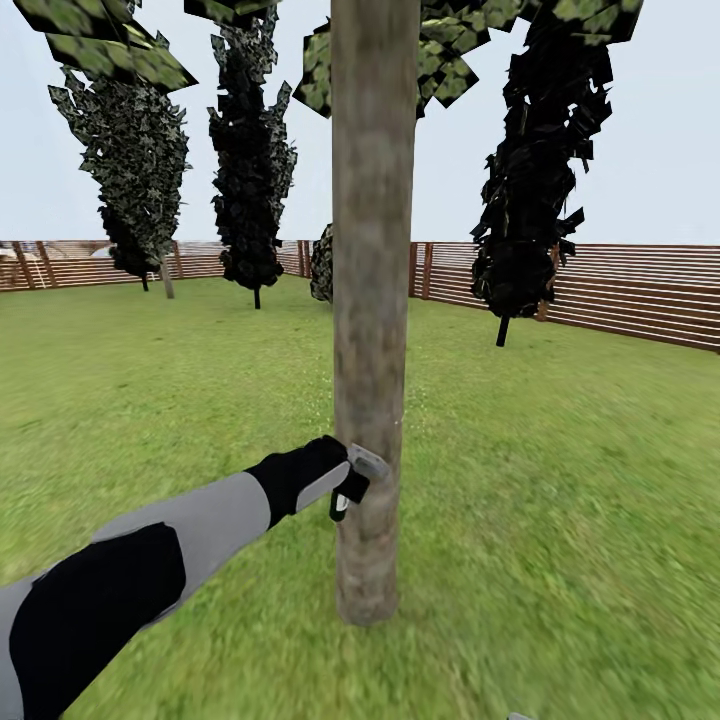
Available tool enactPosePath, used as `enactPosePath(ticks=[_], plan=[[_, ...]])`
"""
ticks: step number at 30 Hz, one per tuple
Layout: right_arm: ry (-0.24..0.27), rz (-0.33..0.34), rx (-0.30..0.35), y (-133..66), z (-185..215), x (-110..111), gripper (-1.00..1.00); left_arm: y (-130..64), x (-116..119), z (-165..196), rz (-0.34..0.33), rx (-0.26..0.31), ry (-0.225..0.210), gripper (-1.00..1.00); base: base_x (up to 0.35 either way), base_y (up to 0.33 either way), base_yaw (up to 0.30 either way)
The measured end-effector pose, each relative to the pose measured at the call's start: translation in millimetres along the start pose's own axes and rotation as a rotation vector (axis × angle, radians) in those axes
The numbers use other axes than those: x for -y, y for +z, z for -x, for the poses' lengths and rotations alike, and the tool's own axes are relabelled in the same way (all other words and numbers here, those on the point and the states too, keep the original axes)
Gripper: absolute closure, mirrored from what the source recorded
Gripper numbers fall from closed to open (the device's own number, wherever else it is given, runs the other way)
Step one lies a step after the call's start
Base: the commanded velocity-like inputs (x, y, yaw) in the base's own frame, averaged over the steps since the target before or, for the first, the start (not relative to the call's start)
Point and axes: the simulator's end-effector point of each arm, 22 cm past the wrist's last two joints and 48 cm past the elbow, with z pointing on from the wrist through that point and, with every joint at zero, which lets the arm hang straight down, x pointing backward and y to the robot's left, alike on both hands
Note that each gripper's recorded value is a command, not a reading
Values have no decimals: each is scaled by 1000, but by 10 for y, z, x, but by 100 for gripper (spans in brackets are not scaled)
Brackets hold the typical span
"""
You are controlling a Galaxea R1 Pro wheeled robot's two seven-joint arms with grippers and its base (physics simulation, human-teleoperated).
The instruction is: In the garden, pick up the pesticide atomizer on the floor and spray pesticide onto both trees until each tree trunk is fully covered.
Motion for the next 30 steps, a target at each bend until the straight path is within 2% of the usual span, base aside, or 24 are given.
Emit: enactPosePath(ticks=[2, 7, 13, 17, 24, 27, 30], plan=[[0, 0, 0, 0, 1, 0, 100, 1, -19, -1, -6, -2, -20, 100, 0, 0, 0], [0, 0, 1, 0, 2, 0, 100, -4, -65, 4, -9, -3, -40, 100, 0, 0, 0], [0, 0, 1, 0, 4, 0, 100, -31, -154, 50, -28, 8, -110, 100, 0, 0, 0], [1, 0, 2, 0, 6, -2, 100, -26, -216, 32, -28, 9, -129, 100, 0, 0, 0], [0, 1, 1, -1, 2, -5, 100, -38, -196, 83, -32, 26, -133, 100, 0, 0, 0], [0, 1, 1, -2, 3, -5, 100, -140, -236, 267, -25, 49, -126, 100, 0, 0, 0], [0, 1, 1, -1, 3, -5, 100, -359, -324, 585, -38, 76, -173, 100, 0, 0, 0]])
